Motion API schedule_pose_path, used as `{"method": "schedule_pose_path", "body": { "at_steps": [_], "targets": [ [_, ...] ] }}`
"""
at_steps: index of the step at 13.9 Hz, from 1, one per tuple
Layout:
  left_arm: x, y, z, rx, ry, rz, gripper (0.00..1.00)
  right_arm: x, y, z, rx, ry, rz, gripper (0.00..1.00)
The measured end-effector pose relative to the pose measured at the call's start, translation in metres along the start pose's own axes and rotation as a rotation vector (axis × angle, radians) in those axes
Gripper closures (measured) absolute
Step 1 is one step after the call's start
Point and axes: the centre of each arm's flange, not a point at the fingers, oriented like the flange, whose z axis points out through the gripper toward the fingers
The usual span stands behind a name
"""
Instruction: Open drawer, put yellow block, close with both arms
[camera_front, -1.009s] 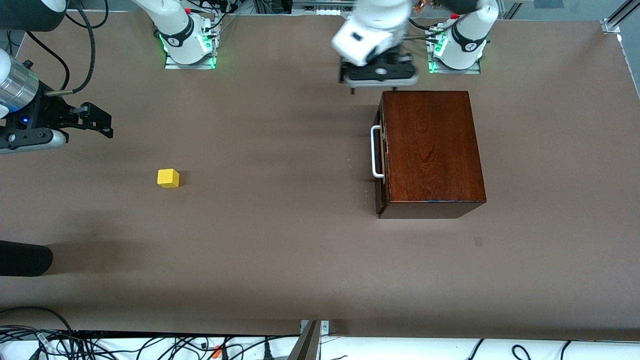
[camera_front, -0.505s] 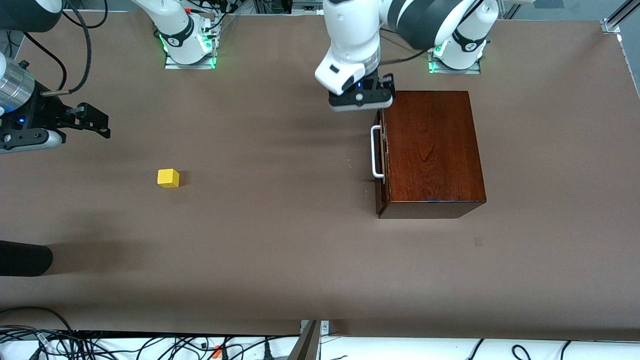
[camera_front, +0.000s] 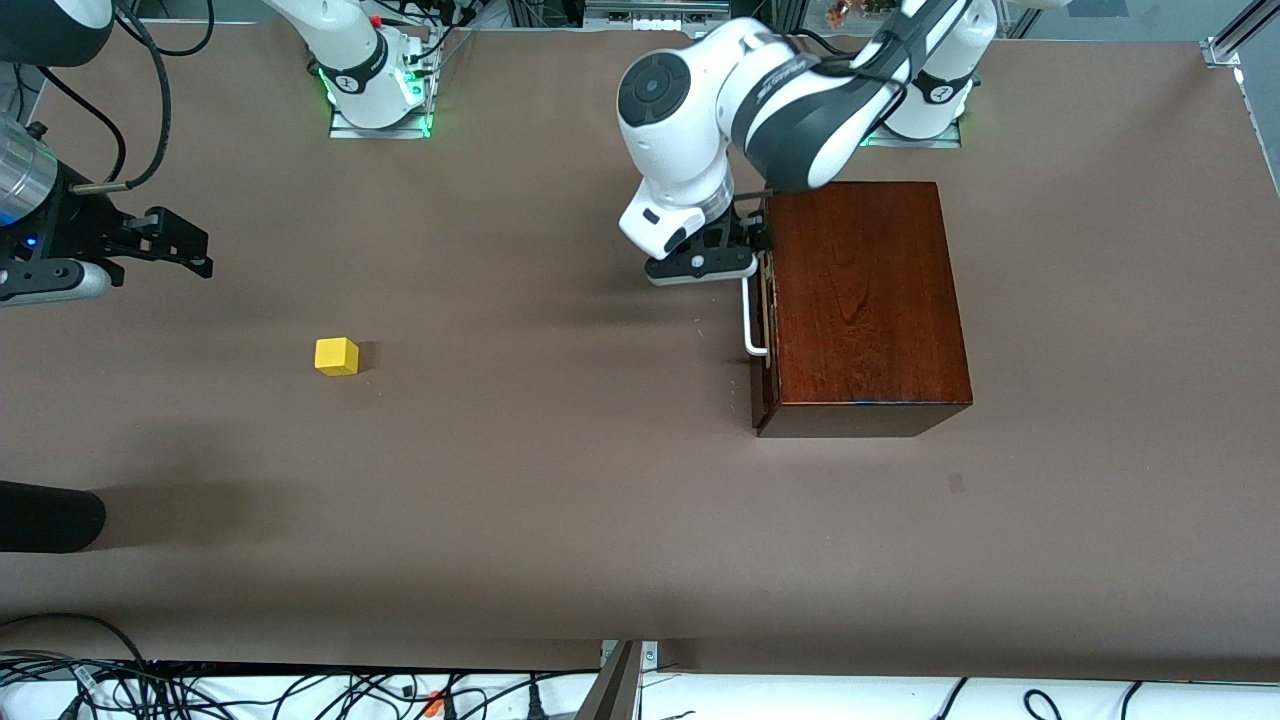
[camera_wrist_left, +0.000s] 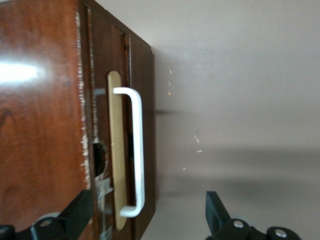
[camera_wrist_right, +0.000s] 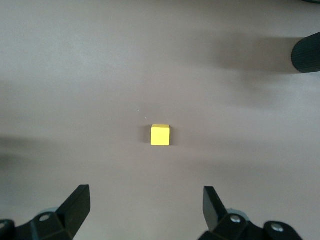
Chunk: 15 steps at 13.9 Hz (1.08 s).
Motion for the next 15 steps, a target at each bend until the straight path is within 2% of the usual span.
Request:
{"method": "schedule_pose_path", "body": {
  "at_steps": [11, 15],
  "targets": [
    [0.002, 0.019, 0.085, 0.055, 0.046, -0.006, 0.00, 0.001, 0.003, 0.002, 0.001, -0.002, 0.006, 0.00],
    [0.002, 0.019, 0.100, 0.073, 0.053, -0.025, 0.00, 0.001, 0.004, 0.003, 0.001, -0.004, 0.008, 0.00]
  ]
}}
